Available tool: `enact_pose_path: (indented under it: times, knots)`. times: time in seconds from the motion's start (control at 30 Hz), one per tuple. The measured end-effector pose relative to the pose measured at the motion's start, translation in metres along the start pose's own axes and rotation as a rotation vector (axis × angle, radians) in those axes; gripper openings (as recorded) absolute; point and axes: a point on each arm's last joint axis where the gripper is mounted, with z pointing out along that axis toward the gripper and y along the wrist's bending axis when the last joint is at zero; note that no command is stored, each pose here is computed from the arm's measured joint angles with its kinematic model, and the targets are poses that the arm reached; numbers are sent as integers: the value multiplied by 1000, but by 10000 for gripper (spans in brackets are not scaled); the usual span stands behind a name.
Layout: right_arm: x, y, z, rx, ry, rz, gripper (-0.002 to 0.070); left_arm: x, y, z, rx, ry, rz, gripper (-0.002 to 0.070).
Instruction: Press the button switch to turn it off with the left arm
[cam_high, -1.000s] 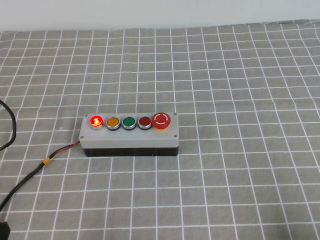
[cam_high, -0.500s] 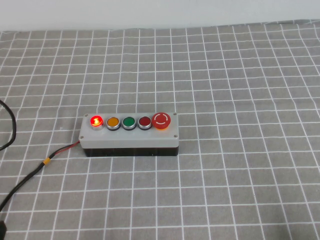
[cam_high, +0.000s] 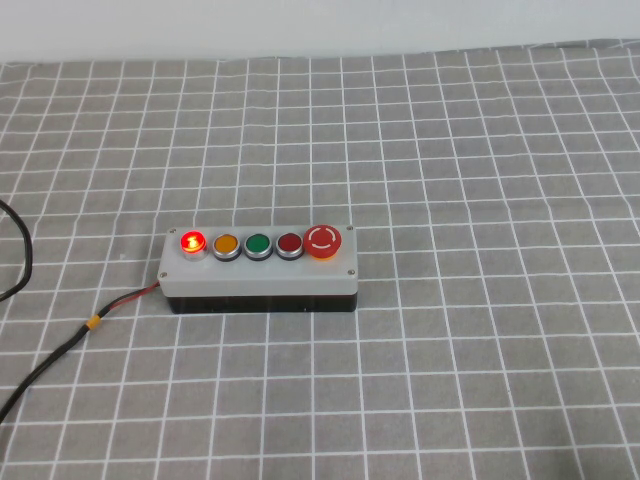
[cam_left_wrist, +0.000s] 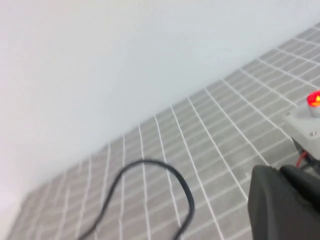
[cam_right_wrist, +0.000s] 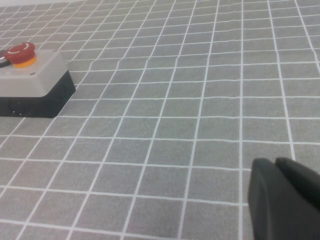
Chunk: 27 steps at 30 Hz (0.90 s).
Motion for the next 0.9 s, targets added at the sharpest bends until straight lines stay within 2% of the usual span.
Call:
enact_pose_path:
  times: [0.2,0.3,0.4,0.47,0.6,0.77,0.9]
  knots:
    - [0,0,0,0,0,0,-17,-4,6,0,-19,26,88,-3]
    - [0,0,0,0,0,0,-17,-18,22,8,-23,151,98,-3]
    - [0,0,0,0,0,0,-17,-36,42,26,8,362,87,-3]
    - [0,0,0,0,0,0,-17,-45,51,43,75,571,53,-3]
    - [0,0,0,0,0,0,-17,-53,49,75,251,911,-53,-3]
    - [0,0,0,0,0,0,-17,-67,45,115,386,1112,-161,-3]
    - [0,0,0,0,0,0,-17,-74,42,155,443,1198,-228,-3]
